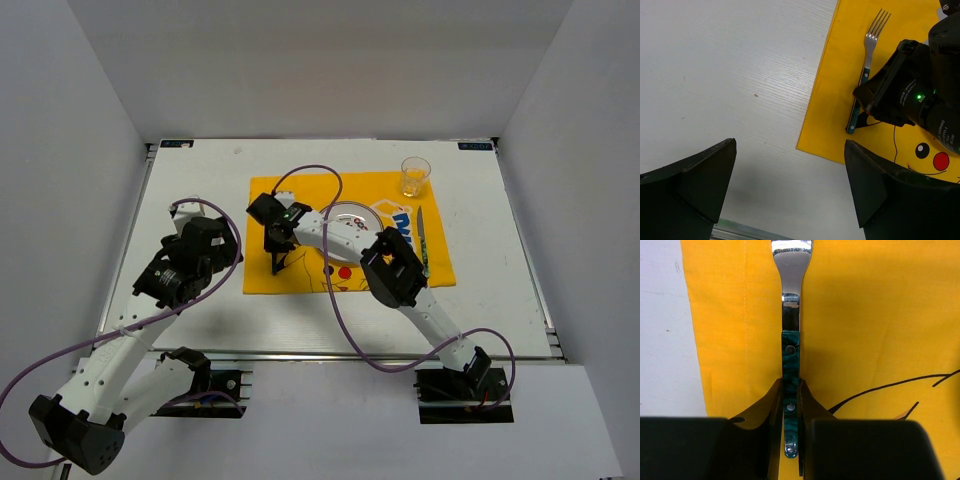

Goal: Set the dinner table for one person

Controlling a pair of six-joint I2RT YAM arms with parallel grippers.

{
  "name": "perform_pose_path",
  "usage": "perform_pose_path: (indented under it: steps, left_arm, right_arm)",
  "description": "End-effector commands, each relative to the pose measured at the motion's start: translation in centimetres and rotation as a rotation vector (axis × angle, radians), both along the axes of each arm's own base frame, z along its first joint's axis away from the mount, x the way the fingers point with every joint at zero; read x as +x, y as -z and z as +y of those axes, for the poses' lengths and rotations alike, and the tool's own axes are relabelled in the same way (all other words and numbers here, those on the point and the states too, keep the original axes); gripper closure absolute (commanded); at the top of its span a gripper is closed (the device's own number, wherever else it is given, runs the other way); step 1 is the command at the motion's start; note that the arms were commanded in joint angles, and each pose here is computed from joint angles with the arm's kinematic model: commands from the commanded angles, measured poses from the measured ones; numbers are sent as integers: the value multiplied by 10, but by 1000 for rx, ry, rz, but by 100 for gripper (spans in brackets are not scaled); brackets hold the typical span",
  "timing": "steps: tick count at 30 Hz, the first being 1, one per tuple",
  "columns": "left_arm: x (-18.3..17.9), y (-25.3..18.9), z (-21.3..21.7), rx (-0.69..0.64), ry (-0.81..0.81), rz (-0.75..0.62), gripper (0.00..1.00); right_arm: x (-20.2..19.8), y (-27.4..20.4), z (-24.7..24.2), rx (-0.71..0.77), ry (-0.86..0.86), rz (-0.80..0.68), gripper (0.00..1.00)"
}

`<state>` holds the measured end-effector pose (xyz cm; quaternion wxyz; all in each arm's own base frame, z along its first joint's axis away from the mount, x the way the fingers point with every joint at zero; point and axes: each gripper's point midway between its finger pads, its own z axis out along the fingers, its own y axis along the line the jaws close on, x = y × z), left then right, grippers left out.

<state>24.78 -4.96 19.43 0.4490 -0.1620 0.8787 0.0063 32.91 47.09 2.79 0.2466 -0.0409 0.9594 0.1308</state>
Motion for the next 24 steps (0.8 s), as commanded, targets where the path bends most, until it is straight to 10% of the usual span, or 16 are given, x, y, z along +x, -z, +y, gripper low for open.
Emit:
perform_pose_path:
  steps: [1, 5, 9, 16, 24]
  left_arm:
    - [2, -5, -1, -12, 5, -26, 2]
    - [2, -5, -1, -12, 5, -26, 2]
    - [2, -4, 0, -6, 2, -20, 2]
    - [6, -1, 3, 19, -34, 6, 2]
    - [6, -52, 18, 64, -103, -17, 2]
  right_arm:
    - [-5, -27, 4, 36, 2, -27, 87]
    - [-4, -31, 5, 38, -3, -37, 60]
    - [-1, -54, 10, 72, -19, -71, 11]
    - [3, -148, -13, 121, -46, -223, 11]
    - [-30, -250, -187, 13, 81, -461, 11]
